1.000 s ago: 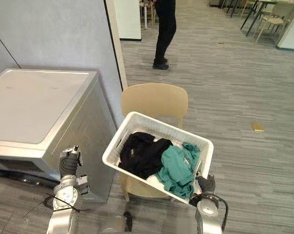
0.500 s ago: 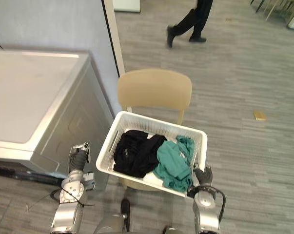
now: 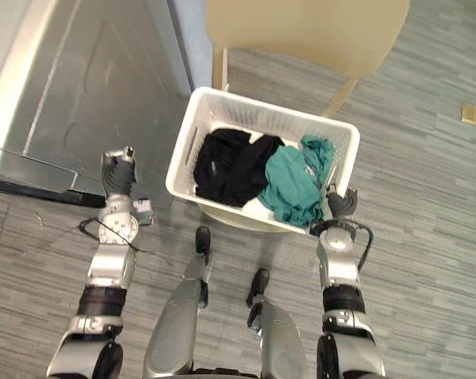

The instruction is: Pick up the laundry basket with both hands and put the clothes into the washing machine.

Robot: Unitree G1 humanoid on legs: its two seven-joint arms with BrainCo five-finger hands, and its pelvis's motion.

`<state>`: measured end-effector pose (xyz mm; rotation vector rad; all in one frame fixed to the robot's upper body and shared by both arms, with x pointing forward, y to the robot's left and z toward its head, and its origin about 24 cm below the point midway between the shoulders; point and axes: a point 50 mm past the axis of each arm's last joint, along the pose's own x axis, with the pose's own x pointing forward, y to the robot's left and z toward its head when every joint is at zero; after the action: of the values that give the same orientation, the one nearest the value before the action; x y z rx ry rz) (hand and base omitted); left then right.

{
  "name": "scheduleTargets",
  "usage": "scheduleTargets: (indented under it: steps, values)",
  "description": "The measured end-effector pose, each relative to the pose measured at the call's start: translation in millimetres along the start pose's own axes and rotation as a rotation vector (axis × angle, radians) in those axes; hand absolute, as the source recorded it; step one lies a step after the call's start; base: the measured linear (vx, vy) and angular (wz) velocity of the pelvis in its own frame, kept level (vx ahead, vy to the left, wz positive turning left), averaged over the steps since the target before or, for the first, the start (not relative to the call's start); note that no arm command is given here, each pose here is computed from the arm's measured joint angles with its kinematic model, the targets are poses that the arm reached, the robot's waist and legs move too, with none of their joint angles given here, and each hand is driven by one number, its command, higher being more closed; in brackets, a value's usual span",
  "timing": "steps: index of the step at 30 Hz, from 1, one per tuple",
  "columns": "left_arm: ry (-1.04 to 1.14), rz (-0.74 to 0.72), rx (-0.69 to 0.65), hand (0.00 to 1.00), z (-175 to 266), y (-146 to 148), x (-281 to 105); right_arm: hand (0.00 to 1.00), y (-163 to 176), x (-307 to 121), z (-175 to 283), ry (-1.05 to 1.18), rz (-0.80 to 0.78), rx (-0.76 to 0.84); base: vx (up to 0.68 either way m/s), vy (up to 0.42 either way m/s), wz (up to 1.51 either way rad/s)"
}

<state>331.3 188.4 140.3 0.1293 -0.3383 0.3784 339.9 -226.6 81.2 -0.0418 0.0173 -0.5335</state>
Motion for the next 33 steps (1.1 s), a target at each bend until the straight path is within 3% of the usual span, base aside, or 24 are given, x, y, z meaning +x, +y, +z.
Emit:
scheduleTargets:
  steps: [4,5,7,8,26,29,33]
  values:
    - [-0.014,0.023,-0.01,1.0,7.3,-2.9,11.0,1.0,7.5,10.8,20.0,-0.036,-0.004,0.023,0.06,-0.029,0.07]
    - [-0.015,0.024,-0.011,1.0,7.8,-3.0,11.2,0.0,7.7,11.4,21.6,-0.04,-0.007,0.028,0.04,-0.057,0.06]
    - [-0.016,0.029,-0.013,1.0,8.4,-2.7,11.8,0.0,8.7,14.6,26.9,-0.044,-0.008,0.053,0.03,-0.07,0.07]
    - [-0.016,0.03,-0.014,0.0,8.3,-2.7,11.8,0.0,8.8,15.4,27.8,-0.045,-0.008,0.057,0.02,-0.069,0.05]
    - [0.029,0.045,-0.045,0.0,5.4,0.1,18.1,0.0,-0.5,18.8,29.7,-0.065,-0.031,0.099,-0.01,-0.034,0.0]
    - [0.032,0.03,-0.038,0.0,3.5,2.2,15.5,0.0,-14.8,13.5,17.8,-0.05,-0.063,0.097,0.01,-0.011,-0.02]
    - [0.035,0.015,-0.013,0.0,-8.0,29.2,-17.9,0.0,-45.0,-10.5,-7.4,-0.04,-0.09,0.082,0.06,-0.043,-0.07]
